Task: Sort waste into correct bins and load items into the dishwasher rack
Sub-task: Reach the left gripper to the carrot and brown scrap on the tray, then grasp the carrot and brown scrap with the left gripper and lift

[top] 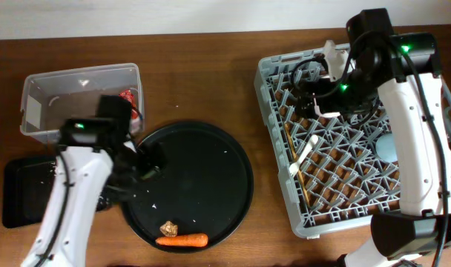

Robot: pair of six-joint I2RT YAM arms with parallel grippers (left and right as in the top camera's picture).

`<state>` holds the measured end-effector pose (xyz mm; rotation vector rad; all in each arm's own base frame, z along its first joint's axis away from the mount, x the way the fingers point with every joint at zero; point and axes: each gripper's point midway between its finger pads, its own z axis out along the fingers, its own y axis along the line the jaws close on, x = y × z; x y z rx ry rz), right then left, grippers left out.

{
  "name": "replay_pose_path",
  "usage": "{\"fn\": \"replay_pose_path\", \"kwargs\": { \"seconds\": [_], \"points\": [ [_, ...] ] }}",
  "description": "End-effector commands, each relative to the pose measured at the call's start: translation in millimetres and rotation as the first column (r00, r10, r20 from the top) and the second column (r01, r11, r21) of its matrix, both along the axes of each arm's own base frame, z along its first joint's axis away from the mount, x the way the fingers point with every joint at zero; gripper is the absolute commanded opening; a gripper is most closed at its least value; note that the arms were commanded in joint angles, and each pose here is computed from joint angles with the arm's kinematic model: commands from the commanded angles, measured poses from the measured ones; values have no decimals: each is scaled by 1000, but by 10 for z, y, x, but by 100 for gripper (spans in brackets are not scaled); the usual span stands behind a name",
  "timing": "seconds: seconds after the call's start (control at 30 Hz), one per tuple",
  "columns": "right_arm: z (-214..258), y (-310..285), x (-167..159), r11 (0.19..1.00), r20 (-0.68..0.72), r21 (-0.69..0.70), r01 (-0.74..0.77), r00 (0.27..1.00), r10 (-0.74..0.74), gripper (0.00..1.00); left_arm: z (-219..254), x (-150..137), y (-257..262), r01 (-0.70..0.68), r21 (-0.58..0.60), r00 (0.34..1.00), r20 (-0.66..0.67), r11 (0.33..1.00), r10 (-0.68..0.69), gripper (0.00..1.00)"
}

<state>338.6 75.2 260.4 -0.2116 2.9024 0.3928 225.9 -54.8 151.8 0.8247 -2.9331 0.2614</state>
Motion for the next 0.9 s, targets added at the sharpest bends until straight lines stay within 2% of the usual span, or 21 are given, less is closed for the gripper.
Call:
{"fn": "replay_pose_path", "kwargs": {
  "seconds": [0.0, 0.07, 0.13, 0.43, 0.6, 0.67, 0.77, 0.83, 0.87],
  "points": [
    [-15, 19, 4, 1000, 0, 11, -18, 1000, 18, 99, -237, -402, -450, -218, -97, 955, -225, 971, 192, 99],
    [-16, 6, 8, 1000, 0, 11, -14, 1000, 14, 99, -397, -630, -547, -274, -48, 916, -316, 961, 245, 99],
    [-15, 9, 12, 1000, 1, 11, -14, 1000, 14, 99, -570, -810, -701, -277, -40, 897, -368, 960, 244, 99],
    [-75, 7, -3, 1000, -17, 10, -15, 1000, 15, 99, -1054, -995, -1005, -281, -24, 905, -338, 959, 257, 99],
    [-95, 6, -3, 1000, -21, 10, -14, 1000, 14, 99, -1325, -945, -948, -305, 3, 919, -260, 952, 295, 99],
    [-95, 5, -3, 1000, -21, 9, -14, 1000, 14, 99, -1466, -755, -796, -304, 54, 943, -124, 951, 309, 99],
    [-95, 5, -5, 1000, -21, 9, -14, 1000, 14, 98, -1485, -647, -736, -309, 77, 948, -59, 948, 313, 98],
    [-95, 5, -5, 1000, -21, 9, -14, 1000, 14, 99, -1496, -556, -643, -316, 115, 948, 5, 942, 317, 95],
    [-95, 5, -4, 1000, -21, 9, -14, 1000, 14, 99, -1499, -536, -607, -318, 131, 948, 23, 939, 318, 90]
  ]
}}
